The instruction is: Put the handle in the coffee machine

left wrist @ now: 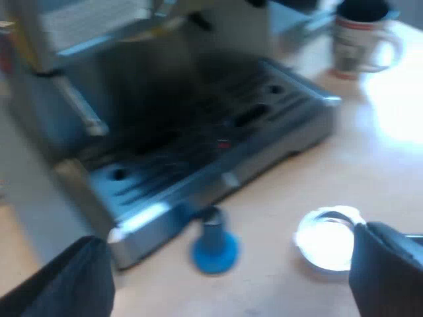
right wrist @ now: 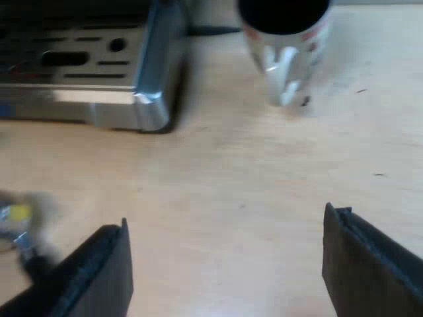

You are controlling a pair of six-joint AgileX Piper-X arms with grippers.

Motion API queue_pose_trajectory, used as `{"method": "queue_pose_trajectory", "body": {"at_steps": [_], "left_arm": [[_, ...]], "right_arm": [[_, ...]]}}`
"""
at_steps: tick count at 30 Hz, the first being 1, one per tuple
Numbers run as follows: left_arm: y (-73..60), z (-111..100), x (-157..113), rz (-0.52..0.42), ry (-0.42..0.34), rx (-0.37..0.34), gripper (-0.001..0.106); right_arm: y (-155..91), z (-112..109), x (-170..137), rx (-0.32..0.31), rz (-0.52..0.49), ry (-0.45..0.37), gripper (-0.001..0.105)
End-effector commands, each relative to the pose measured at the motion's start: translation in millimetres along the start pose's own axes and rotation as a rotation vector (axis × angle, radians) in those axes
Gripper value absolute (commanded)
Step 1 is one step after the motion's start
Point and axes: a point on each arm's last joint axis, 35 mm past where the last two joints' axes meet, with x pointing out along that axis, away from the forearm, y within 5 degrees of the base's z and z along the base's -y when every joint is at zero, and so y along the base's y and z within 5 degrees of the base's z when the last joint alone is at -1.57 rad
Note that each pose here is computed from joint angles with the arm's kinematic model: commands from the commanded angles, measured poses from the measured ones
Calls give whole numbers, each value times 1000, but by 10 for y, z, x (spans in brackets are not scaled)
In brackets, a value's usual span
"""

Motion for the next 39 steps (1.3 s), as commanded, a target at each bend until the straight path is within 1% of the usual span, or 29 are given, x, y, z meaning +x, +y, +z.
{"method": "queue_pose_trajectory", "body": {"at_steps": [1, 3, 4, 6, 8, 9, 10, 11, 12, 13, 14, 16, 18, 19, 20, 21, 23, 24, 25, 26, 27, 28, 29, 31, 34, 36, 37, 39], "left_arm": [[11, 57, 49, -76, 25, 31, 75], [47, 88, 127, -113, 64, 62, 75], [49, 93, 140, -122, 72, 79, 75], [69, 97, 220, -165, 124, 101, 75], [65, 78, 291, -216, 179, 111, 75], [64, 75, 299, -221, 185, 111, 75], [68, 74, 305, -222, 189, 110, 75], [57, 55, 379, -274, 243, 117, 75], [36, 39, 428, -316, 282, 119, 75], [22, 32, 462, -341, 304, 122, 75], [5, 27, 500, -368, 325, 129, 75], [-17, 20, 547, -395, 352, 147, 79], [-45, 6, 613, -419, 389, 188, 83], [-46, 2, 629, -418, 399, 193, 83], [-54, 1, 666, -421, 414, 204, 83], [-62, -1, 701, -423, 426, 214, 83], [-71, -2, 741, -428, 439, 223, 83], [-71, -2, 754, -430, 442, 223, 83], [-65, 0, 806, -435, 453, 221, 83], [-58, 7, 841, -437, 453, 221, 83], [-50, 14, 881, -436, 453, 221, 83], [-46, 16, 900, -436, 453, 220, 83], [-40, 24, 928, -436, 451, 222, 83], [-53, 34, 945, -444, 441, 233, 83], [-103, 47, 961, -464, 433, 231, 83], [-144, 38, 977, -479, 443, 224, 83], [-154, 34, 982, -483, 446, 221, 83], [-166, 38, 993, -483, 444, 224, 83]], "right_arm": [[8, 97, 6, -22, 90, 26, 63], [18, 171, 56, -33, 168, 78, 63], [24, 184, 67, -40, 184, 86, 63], [47, 242, 130, -64, 241, 129, 63], [76, 274, 189, -90, 283, 155, 63], [94, 285, 222, -105, 300, 168, 63], [94, 285, 222, -105, 300, 168, 63], [103, 290, 240, -113, 308, 176, 63], [145, 309, 308, -141, 329, 210, 63], [177, 324, 379, -160, 317, 252, 63], [234, 339, 438, -200, 319, 283, 63], [296, 358, 508, -226, 321, 312, 63], [391, 388, 610, -250, 295, 348, 63], [405, 393, 629, -253, 280, 354, 63], [453, 402, 682, -271, 264, 372, 63], [501, 410, 736, -284, 253, 390, 60], [543, 413, 795, -286, 242, 413, 56], [607, 410, 865, -282, 235, 445, 45], [643, 406, 916, -282, 237, 469, 38], [682, 399, 969, -280, 240, 494, 29], [721, 390, 1032, -271, 239, 524, 18], [736, 386, 1052, -260, 237, 535, 12], [777, 380, 1121, -239, 234, 554, 1], [841, 367, 1219, -232, 241, 566, 0], [954, 278, 1376, -264, 260, 575, 0], [1040, 179, 1485, -281, 272, 579, 0], [1058, 157, 1503, -279, 274, 582, 0], [1127, 43, 1615, -266, 268, 617, 0]]}}
